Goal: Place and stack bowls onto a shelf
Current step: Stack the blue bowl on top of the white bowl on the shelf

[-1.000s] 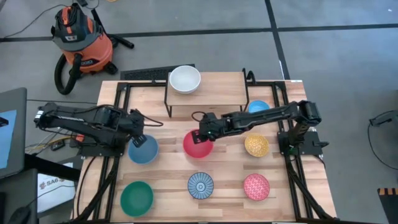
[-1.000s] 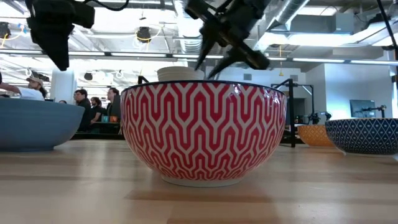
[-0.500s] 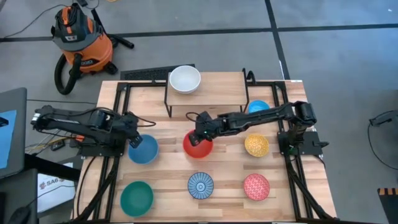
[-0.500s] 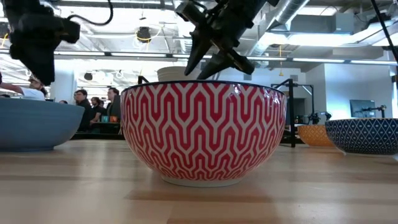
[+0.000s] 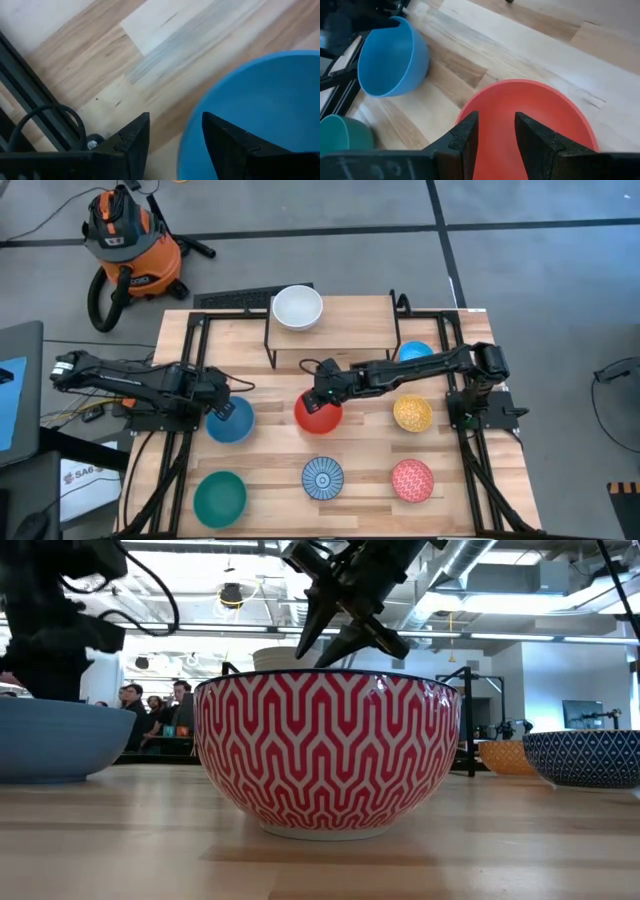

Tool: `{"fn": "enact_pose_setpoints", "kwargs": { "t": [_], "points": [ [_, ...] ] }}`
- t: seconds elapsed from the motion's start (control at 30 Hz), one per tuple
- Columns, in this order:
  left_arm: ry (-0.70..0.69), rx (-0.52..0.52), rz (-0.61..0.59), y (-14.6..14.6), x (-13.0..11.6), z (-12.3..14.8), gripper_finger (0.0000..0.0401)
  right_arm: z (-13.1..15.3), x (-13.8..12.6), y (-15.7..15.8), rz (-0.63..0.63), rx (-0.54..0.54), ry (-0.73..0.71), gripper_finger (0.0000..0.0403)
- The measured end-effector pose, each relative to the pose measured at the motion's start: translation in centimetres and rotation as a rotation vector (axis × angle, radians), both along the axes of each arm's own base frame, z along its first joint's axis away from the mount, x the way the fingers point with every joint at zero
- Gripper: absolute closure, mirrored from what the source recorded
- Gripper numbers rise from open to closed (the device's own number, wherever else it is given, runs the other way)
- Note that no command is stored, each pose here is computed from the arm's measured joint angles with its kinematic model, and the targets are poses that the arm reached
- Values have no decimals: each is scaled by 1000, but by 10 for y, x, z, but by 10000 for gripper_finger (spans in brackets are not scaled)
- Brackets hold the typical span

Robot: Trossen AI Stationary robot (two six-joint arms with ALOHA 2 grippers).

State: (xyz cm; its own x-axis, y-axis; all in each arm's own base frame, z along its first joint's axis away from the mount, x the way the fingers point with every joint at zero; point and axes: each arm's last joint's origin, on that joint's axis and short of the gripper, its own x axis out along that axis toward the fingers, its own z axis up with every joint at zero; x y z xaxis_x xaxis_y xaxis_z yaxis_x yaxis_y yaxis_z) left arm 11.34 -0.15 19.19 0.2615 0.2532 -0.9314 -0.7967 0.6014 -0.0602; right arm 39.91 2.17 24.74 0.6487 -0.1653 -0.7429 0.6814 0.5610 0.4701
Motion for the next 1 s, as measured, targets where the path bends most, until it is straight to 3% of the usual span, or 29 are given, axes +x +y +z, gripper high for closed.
{"fn": "enact_pose_setpoints", "kwargs": {
  "t": [0.23, 0.87, 1.0],
  "points": [
    [77, -18, -40, 5, 4, -10, 243, 1, -1, 7, 18, 1, -2, 249],
    [93, -50, -139, 4, 8, -12, 369, 0, -2, 8, 7, 18, 0, 249],
    [44, -69, -182, 3, 14, -3, 396, 1, -1, 9, 11, 19, -8, 249]
  ]
}}
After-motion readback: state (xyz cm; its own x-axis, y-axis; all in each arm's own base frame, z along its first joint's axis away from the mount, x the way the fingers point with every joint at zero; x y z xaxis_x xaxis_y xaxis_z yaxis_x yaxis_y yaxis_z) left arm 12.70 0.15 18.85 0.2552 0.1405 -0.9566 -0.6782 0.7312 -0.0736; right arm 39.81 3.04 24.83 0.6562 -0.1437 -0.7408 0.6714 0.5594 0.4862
